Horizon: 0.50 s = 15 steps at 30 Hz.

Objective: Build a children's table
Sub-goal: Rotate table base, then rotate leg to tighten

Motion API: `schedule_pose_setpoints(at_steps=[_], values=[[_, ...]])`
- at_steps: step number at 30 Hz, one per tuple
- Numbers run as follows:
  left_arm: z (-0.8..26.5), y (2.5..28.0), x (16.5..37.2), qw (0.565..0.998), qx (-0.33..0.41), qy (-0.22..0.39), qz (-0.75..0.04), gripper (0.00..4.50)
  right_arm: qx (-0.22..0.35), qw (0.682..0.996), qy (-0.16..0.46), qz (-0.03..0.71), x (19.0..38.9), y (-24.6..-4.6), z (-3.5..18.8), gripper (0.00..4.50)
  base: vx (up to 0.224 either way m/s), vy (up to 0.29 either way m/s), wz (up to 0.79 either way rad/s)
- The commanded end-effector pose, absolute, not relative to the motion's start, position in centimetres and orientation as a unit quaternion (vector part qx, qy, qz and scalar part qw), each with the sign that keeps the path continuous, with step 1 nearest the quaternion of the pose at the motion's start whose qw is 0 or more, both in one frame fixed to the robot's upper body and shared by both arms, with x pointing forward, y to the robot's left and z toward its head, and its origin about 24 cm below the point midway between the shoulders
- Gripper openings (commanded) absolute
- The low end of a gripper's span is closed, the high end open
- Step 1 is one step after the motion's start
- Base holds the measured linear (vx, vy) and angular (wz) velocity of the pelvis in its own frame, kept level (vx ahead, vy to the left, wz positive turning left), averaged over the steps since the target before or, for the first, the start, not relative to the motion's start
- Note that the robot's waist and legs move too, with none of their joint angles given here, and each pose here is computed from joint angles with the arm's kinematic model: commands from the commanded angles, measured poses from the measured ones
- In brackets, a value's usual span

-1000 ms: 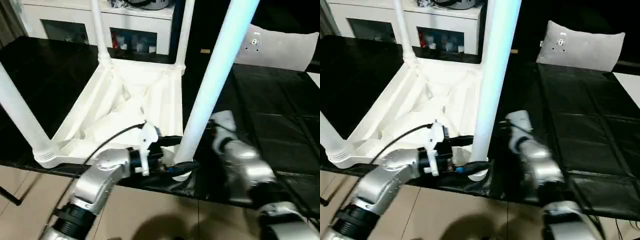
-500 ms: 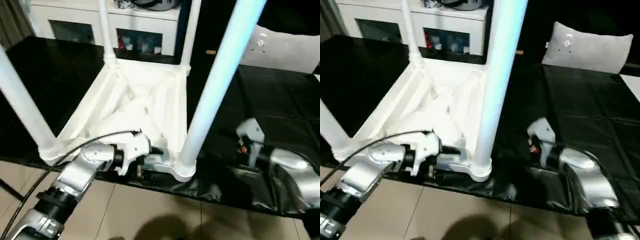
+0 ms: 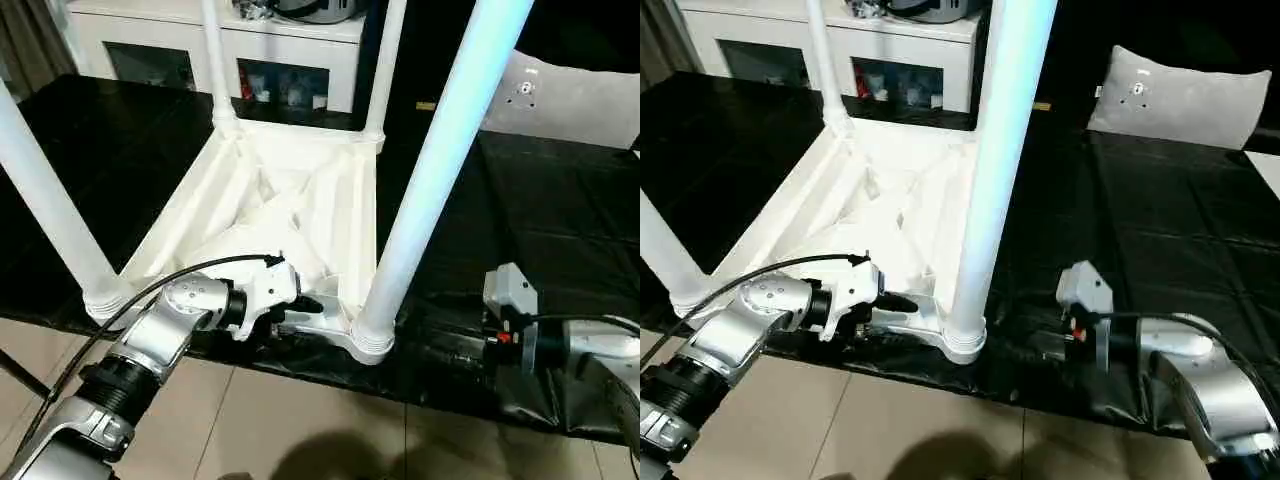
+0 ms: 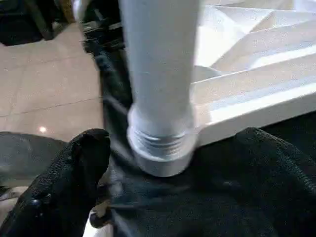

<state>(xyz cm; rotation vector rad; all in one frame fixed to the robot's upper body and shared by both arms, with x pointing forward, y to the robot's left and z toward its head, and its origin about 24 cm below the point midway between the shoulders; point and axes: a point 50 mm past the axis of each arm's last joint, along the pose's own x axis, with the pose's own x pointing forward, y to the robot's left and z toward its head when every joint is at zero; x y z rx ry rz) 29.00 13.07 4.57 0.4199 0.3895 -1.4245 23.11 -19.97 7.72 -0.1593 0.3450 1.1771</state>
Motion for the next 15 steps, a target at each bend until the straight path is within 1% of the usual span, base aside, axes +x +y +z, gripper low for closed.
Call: schedule_pose_setpoints(at_steps=[1,2,6,9,12,15], values=[[4.77,13.34,29.31,0.715,0.199,0.177,-0.647,2.38,-0.075,0.809,0.163,0.559,22.65,-19.98,8.12,4.50,0.000,0.000,0.00],[4.72,13.43,29.40,0.713,0.200,0.179,-0.648,2.13,-0.074,0.808,0.165,0.561,22.48,-19.94,8.08,4.50,0.000,0.000,0.00],[4.66,13.58,29.56,0.707,0.206,0.184,-0.651,1.96,-0.070,0.804,0.166,0.567,22.29,-19.69,8.05,4.50,0.000,0.000,0.00],[4.73,13.48,29.77,0.704,0.207,0.186,-0.653,1.65,-0.069,0.802,0.165,0.570,22.33,-19.60,8.08,4.50,0.000,0.000,0.00],[4.65,13.47,29.89,0.696,0.212,0.194,-0.658,1.51,-0.070,0.800,0.166,0.572,22.30,-19.47,8.19,4.50,0.000,0.000,0.00],[4.44,13.63,29.92,0.688,0.217,0.207,-0.661,1.18,-0.071,0.799,0.165,0.574,22.38,-19.33,8.28,4.50,0.000,0.000,0.00]])
